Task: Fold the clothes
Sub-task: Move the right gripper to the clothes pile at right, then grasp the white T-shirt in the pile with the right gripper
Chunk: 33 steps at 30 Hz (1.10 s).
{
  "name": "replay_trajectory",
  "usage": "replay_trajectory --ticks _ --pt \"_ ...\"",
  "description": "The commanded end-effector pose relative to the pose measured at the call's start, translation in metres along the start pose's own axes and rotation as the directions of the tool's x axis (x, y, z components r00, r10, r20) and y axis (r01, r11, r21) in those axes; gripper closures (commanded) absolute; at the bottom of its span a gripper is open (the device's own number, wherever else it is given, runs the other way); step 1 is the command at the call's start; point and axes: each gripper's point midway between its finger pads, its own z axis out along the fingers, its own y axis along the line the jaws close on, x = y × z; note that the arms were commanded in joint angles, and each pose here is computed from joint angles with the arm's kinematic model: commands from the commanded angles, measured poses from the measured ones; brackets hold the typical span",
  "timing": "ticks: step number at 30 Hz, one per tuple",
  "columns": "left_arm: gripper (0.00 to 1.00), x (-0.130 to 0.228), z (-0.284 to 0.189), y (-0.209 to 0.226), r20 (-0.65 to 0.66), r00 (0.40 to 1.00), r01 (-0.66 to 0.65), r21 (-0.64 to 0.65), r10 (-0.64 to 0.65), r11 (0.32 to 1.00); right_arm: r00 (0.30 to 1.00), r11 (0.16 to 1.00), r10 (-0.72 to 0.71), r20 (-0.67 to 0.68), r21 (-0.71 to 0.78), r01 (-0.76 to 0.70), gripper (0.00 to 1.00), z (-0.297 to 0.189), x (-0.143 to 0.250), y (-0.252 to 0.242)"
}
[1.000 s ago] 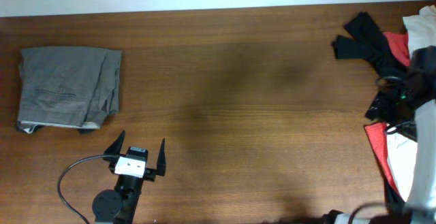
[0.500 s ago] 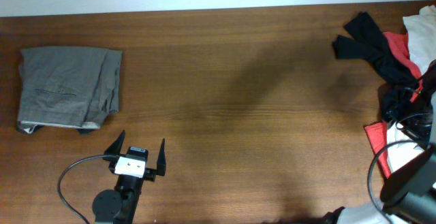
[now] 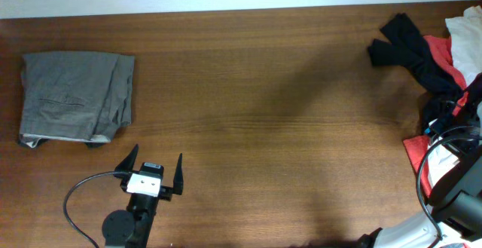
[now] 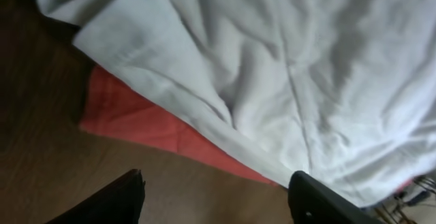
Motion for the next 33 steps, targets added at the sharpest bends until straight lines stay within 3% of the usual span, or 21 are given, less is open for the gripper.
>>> replay_trajectory --ticks 1,14,33 --pt "0.01 0.002 0.000 0.000 0.000 1.000 -0.013 -0.004 0.013 1.000 0.999 0.999 -0.039 -0.012 -0.035 0.039 0.30 0.011 0.002 0.007" --pt "0.01 0.002 0.000 0.000 0.000 1.000 -0.013 -0.004 0.013 1.000 0.995 0.990 -0.047 0.088 -0.125 0.058 0.35 0.016 -0.022 0.027" --pt "0.01 0.002 0.000 0.000 0.000 1.000 -0.013 -0.004 0.013 1.000 0.997 0.991 -0.080 0.018 -0.107 0.082 0.38 0.051 -0.020 0.034"
